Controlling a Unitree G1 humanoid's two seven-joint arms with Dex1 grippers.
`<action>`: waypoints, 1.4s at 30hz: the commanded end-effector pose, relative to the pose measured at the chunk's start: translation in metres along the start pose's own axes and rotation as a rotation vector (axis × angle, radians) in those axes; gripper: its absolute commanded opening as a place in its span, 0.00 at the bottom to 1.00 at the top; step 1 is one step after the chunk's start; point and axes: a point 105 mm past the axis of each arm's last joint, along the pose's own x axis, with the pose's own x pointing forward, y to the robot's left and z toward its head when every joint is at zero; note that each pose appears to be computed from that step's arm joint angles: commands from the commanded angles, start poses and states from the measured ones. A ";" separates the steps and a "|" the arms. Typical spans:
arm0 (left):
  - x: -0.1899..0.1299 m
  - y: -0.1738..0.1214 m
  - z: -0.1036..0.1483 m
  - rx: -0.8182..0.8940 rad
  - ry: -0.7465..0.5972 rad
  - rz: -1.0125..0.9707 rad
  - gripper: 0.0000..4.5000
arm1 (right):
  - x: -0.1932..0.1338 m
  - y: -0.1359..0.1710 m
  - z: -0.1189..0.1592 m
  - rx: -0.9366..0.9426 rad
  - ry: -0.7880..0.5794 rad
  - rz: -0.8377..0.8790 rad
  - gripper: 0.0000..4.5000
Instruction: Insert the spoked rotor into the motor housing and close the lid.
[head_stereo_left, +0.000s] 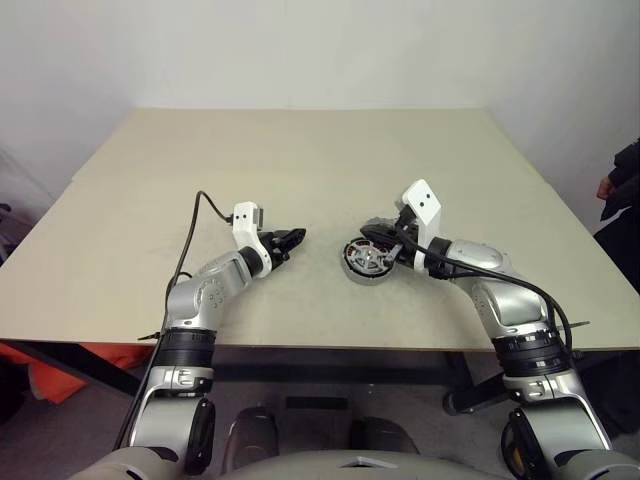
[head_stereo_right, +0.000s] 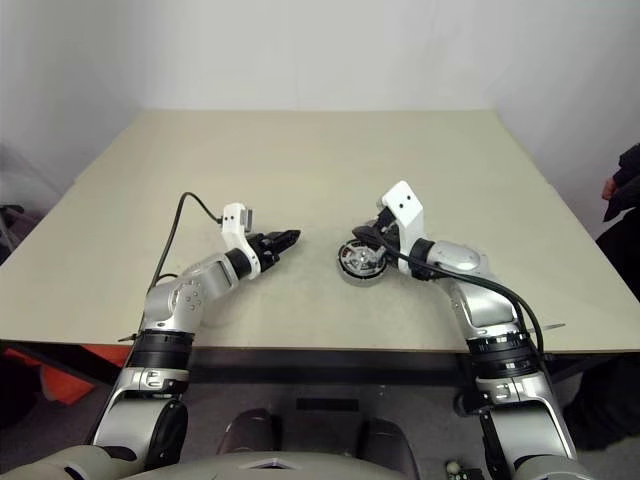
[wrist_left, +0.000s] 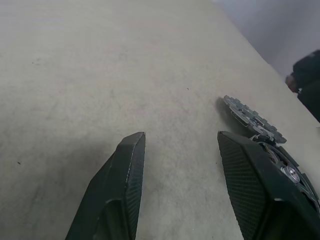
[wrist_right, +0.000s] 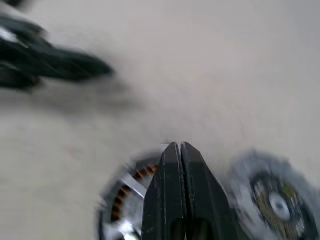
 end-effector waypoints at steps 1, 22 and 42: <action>-0.001 -0.003 0.012 0.029 -0.040 -0.010 0.54 | -0.001 0.010 -0.008 0.021 0.021 0.032 0.00; 0.000 -0.003 0.009 0.036 -0.036 0.000 0.54 | -0.019 -0.003 0.007 -0.221 0.072 0.097 0.00; -0.004 0.005 0.010 0.052 -0.077 0.043 0.55 | -0.026 -0.037 -0.005 -1.029 0.499 0.561 0.50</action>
